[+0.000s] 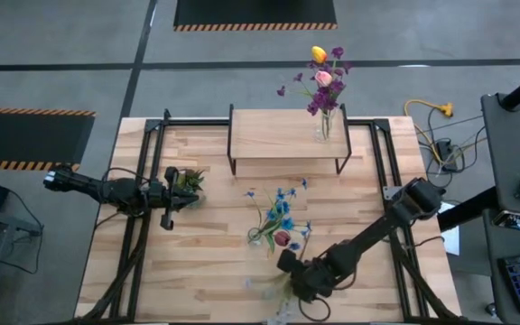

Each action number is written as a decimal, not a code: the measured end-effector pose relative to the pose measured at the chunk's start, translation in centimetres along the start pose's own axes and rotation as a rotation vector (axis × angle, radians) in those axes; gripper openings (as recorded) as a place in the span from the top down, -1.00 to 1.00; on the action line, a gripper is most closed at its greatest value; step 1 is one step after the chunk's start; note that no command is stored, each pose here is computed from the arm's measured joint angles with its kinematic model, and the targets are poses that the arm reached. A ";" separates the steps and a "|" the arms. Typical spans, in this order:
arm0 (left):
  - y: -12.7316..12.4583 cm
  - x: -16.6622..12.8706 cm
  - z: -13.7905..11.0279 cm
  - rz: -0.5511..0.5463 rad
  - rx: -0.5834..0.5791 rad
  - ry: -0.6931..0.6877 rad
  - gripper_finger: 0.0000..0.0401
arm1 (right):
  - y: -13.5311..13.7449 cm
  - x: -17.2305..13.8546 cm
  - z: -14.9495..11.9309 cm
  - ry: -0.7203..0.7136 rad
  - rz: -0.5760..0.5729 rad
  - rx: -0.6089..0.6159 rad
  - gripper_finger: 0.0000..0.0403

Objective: Pick and place flowers into a vace then onto a shelf
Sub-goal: Put the white flower into the transparent vase

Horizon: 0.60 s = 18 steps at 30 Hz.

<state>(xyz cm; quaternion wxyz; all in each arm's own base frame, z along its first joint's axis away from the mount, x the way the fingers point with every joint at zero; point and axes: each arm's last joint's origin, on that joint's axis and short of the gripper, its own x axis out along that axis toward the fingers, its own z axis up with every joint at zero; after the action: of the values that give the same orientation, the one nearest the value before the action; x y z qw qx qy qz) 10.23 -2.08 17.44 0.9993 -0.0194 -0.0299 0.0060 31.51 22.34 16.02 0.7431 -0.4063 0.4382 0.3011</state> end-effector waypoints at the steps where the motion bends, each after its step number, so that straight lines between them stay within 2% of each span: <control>1: 0.0 0.0 0.0 0.000 0.000 0.000 1.00 | -0.1 -0.5 0.1 -0.002 -0.023 0.024 0.93; 5: 0.0 0.0 0.0 0.000 0.000 0.000 1.00 | -0.8 -2.5 0.2 -0.047 -0.064 0.112 0.94; 11: 0.0 0.0 0.1 0.000 -0.002 -0.005 1.00 | -2.3 -6.2 1.0 -0.228 -0.166 0.240 0.94; 18: 0.0 0.0 0.1 0.001 -0.003 -0.011 1.00 | -4.9 -8.7 2.0 -0.566 -0.308 0.486 0.94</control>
<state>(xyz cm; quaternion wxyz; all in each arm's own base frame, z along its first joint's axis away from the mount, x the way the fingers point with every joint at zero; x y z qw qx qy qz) 10.20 -2.07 17.55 0.9991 -0.0211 -0.0355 0.0064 32.43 20.89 26.05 0.9453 -0.1808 0.2084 0.1739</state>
